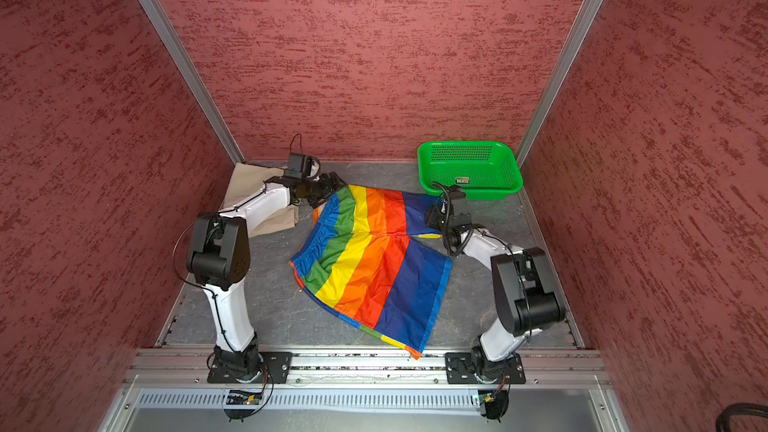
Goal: Fold and stack the shorts
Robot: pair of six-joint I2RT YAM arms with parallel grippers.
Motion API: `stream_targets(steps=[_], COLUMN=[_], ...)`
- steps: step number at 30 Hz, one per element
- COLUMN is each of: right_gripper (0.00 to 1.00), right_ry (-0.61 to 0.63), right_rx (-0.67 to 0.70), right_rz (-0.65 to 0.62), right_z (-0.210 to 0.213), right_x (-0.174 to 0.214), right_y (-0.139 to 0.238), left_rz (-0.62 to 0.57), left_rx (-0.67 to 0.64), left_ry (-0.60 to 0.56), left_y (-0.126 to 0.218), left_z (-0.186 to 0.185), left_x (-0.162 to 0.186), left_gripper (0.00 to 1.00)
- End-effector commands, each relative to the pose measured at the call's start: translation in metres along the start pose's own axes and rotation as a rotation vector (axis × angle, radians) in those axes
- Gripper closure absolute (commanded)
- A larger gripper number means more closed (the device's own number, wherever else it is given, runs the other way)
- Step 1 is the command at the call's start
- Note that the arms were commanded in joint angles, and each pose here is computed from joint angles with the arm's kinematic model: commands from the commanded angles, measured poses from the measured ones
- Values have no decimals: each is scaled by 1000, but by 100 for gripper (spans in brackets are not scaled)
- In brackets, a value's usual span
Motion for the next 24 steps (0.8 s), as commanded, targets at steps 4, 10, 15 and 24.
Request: stream_targets(steps=[4,10,15,24], right_gripper=[67,74,77,66], right_ry=[8,2,36,-2], right_rx=[-56,-84,-152,-392], right_rz=[112,217,233,201], right_z=[23,39,73,121], right_x=[32,76,89,71], right_y=[-29,-36,-47,-47], left_rz=[78,52,10,98], left_rx=[-18,-63,-36,-80], left_ry=[-44,-44,-33,11], left_y=[-35,-34,-19,-52], left_z=[-11,-3,-8,22], left_x=[31,21,10,34], left_gripper=[30,31,41,58])
Point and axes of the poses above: each gripper's point midway between its finger pads, its own y axis back along the fingers, its own z axis along the line the jaws close on, x = y × z, the point moved 2 cm from there along y, back along the fingers, and after that the axes turned 14 degrees about y, right-handed, at the moved point
